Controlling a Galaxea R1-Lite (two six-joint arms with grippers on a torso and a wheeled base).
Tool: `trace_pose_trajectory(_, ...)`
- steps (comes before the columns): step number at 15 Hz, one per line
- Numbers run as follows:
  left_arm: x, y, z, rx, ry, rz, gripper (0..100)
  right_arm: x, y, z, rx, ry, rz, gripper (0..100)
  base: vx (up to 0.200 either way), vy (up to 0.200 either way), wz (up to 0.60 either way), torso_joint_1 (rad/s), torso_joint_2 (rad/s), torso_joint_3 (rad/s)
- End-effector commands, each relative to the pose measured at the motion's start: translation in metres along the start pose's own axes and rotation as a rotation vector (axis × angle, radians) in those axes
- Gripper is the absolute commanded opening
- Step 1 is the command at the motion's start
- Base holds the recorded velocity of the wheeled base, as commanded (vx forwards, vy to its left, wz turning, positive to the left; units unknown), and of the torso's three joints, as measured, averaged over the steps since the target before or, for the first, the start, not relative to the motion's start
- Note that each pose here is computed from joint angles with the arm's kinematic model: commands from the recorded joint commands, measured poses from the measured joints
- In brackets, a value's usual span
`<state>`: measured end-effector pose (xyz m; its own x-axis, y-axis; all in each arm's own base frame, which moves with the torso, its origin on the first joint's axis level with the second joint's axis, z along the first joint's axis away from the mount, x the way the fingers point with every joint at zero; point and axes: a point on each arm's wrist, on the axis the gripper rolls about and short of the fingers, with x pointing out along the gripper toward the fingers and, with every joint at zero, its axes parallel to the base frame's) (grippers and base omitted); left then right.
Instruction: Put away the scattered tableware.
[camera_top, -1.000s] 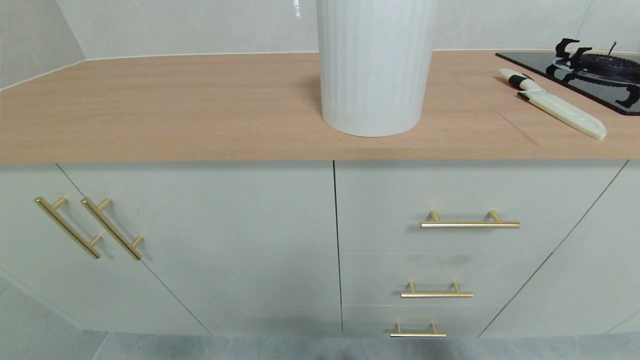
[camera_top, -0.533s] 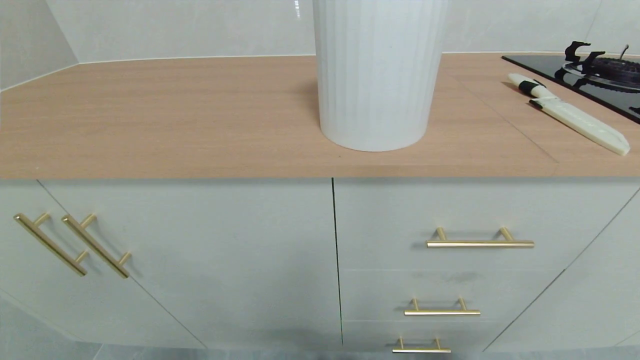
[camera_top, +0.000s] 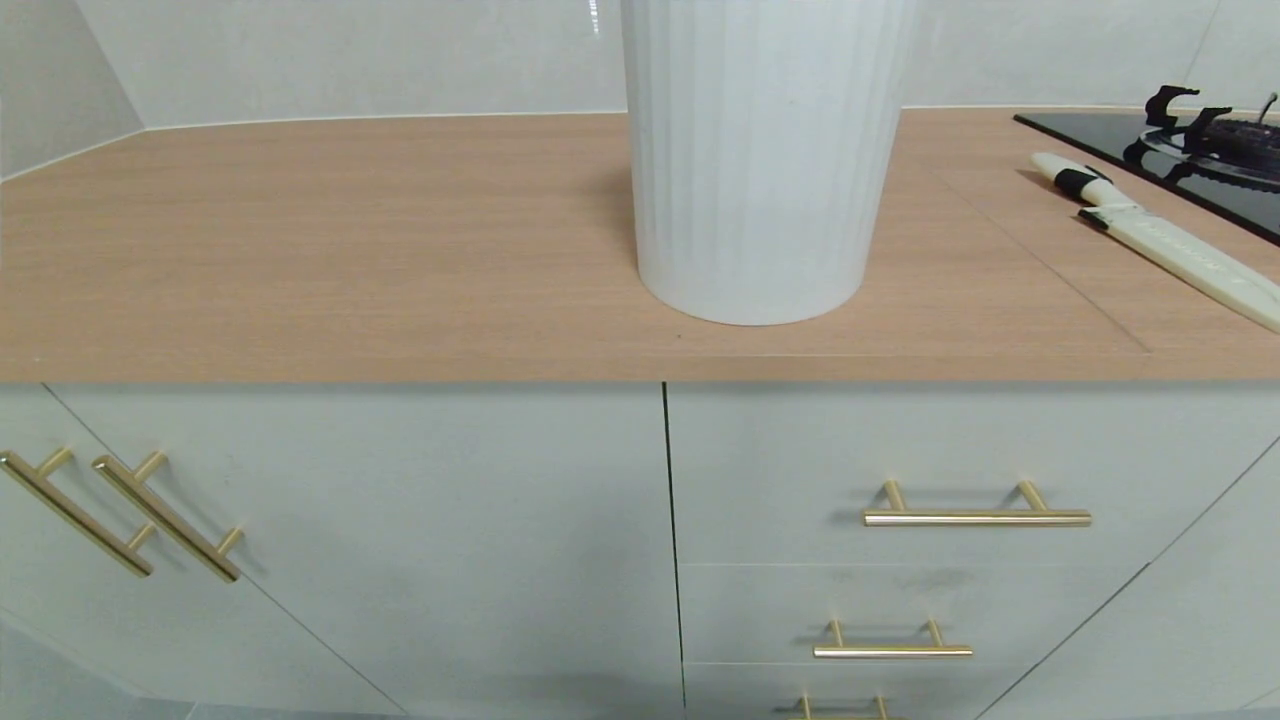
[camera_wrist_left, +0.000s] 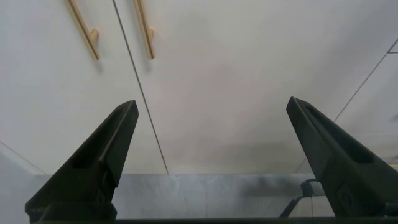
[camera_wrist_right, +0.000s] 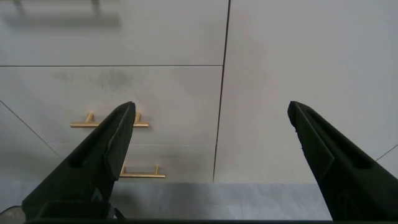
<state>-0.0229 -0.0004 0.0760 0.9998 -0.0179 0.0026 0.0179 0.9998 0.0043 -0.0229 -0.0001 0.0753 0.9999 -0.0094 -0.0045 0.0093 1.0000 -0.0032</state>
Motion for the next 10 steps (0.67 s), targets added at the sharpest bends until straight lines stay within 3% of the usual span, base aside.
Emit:
trace_pose_trajectory(1, 0.0001, 0.0, 0.0001, 0.0, 0.001, 0.001, 100, 0.0001, 0.0, 0.0, -0.001, 0.002, 0.0, 100, 0.0, 0.0, 0.0, 0.0, 0.0, 0.0)
trace_pose_trajectory(6, 0.0001, 0.0, 0.0001, 0.0, 0.001, -0.001, 100, 0.0001, 0.0, 0.0, -0.001, 0.002, 0.0, 100, 0.0, 0.0, 0.0, 0.011, -0.03, -0.007)
trace_pose_trajectory(10, 0.0001, 0.0, 0.0001, 0.0, 0.001, 0.001, 100, 0.0001, 0.0, 0.0, -0.001, 0.002, 0.0, 100, 0.0, 0.0, 0.0, 0.147, -0.2, -0.227)
